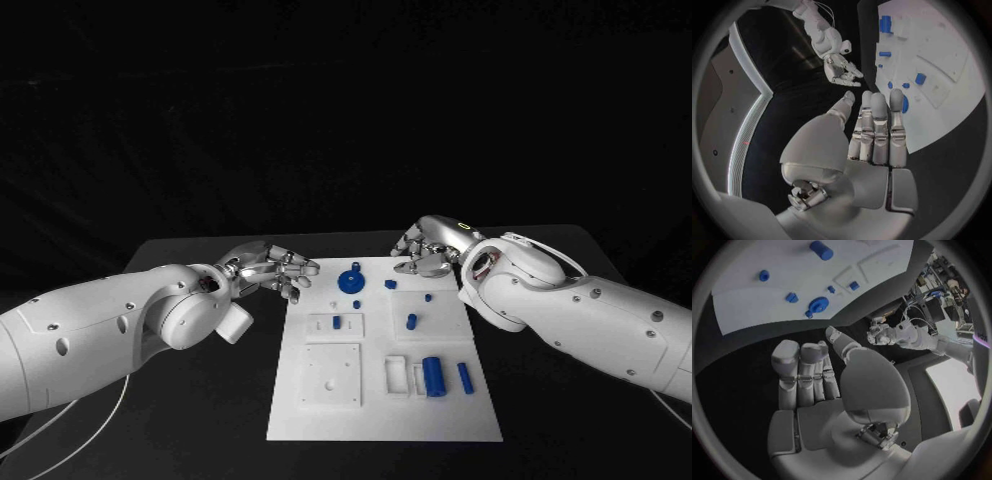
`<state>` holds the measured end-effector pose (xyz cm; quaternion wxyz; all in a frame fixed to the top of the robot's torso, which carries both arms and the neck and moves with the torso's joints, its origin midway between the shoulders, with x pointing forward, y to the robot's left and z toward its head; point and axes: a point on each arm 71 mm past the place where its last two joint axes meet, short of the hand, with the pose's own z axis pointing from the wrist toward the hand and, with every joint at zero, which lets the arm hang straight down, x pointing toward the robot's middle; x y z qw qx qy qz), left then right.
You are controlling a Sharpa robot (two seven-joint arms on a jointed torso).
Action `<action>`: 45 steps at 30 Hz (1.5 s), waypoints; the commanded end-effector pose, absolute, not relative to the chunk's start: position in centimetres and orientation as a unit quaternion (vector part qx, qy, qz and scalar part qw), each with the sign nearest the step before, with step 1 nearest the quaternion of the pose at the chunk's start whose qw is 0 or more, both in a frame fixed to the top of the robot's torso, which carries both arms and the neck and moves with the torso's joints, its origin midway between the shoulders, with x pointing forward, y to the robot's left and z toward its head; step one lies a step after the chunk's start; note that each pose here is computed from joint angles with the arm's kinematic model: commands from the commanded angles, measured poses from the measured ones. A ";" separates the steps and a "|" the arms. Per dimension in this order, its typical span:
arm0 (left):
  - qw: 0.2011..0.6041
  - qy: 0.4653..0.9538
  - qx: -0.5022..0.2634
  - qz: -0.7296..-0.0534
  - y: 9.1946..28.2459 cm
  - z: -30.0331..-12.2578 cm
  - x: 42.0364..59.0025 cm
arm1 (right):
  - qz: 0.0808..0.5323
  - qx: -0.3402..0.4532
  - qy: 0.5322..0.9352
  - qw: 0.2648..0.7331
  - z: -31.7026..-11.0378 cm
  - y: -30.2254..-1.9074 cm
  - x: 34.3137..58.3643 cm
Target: Assemble the parts on the task board
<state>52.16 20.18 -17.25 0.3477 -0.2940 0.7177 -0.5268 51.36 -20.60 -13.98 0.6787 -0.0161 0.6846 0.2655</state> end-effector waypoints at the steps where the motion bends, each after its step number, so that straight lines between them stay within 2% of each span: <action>1: 0.367 0.687 -0.311 -0.545 20.3 -16.7 52.3 | 0.224 -0.049 0.697 0.679 -14.2 -20.6 51.7; 7: 0.372 0.682 -0.311 -0.548 20.3 -16.6 52.2 | 0.183 -0.058 0.697 0.691 -14.3 -21.2 52.6; 14: 0.377 0.679 -0.309 -0.549 20.3 -16.5 52.2 | 0.158 -0.060 0.699 0.694 -14.7 -21.0 53.3; 27: 0.379 0.677 -0.301 -0.555 19.8 -16.4 52.0 | 0.112 -0.047 0.718 0.685 -17.4 -19.3 54.4; 35: 0.378 0.678 -0.297 -0.557 19.6 -16.3 51.8 | 0.092 -0.049 0.733 0.672 -19.0 -18.6 54.8; 45: 0.376 0.678 -0.294 -0.558 19.5 -16.3 51.7 | 0.082 -0.046 0.734 0.672 -19.8 -18.6 55.3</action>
